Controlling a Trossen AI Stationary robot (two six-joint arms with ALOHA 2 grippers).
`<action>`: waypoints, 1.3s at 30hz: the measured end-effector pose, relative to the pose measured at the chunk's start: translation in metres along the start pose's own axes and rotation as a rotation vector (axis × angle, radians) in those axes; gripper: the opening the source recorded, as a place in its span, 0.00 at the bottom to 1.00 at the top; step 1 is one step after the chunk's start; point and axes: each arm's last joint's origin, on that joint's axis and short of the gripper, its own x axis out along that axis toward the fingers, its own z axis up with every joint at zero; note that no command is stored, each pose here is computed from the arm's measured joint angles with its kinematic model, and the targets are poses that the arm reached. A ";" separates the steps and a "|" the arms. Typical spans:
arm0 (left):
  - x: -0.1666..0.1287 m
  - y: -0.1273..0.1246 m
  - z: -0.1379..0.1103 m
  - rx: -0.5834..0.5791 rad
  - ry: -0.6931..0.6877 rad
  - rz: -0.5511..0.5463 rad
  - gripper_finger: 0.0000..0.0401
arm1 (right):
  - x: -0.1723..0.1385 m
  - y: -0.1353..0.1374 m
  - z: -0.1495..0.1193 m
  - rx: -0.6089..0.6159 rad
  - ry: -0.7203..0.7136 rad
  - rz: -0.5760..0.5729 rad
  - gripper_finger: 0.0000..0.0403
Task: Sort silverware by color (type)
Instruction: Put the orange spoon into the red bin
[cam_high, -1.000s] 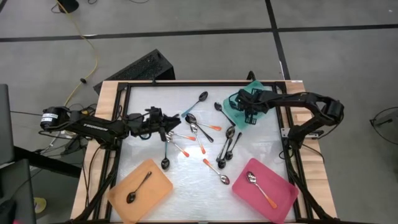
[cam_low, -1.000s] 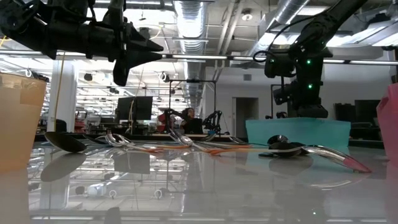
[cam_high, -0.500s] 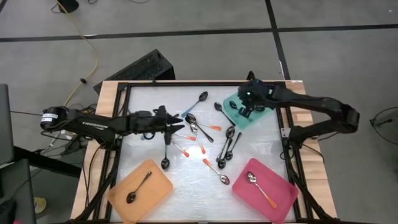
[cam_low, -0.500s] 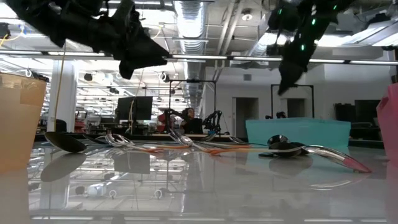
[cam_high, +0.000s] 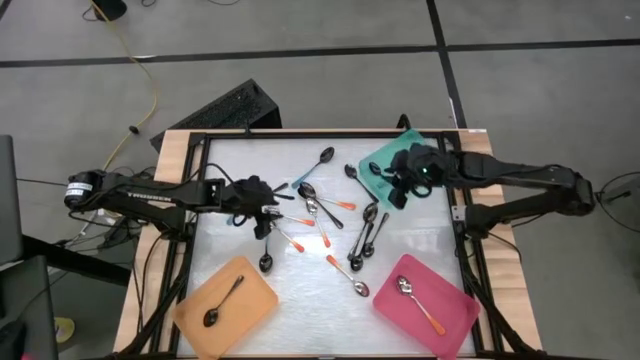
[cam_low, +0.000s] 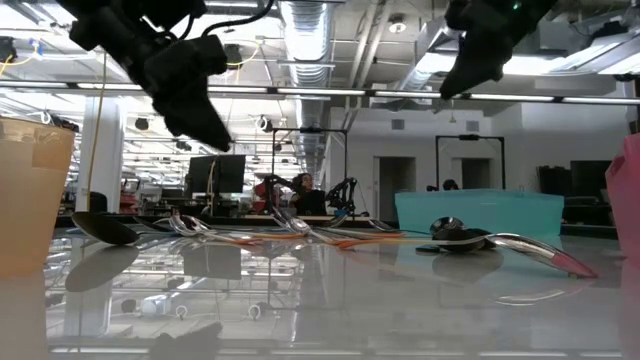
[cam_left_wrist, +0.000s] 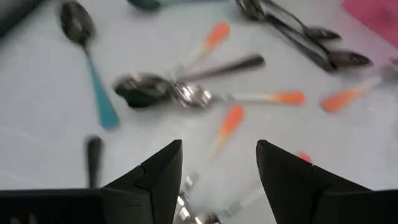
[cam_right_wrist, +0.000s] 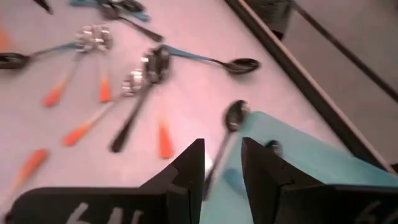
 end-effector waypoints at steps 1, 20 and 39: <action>-0.001 -0.001 -0.002 -0.003 0.020 -0.027 0.47 | -0.002 0.004 -0.001 -0.002 -0.005 0.018 0.28; 0.006 -0.002 -0.012 0.135 0.088 0.005 0.47 | 0.012 0.060 -0.013 -0.080 0.077 0.142 0.28; 0.064 0.001 -0.015 0.357 0.099 -0.020 0.47 | 0.048 0.081 -0.015 -0.086 0.105 0.144 0.28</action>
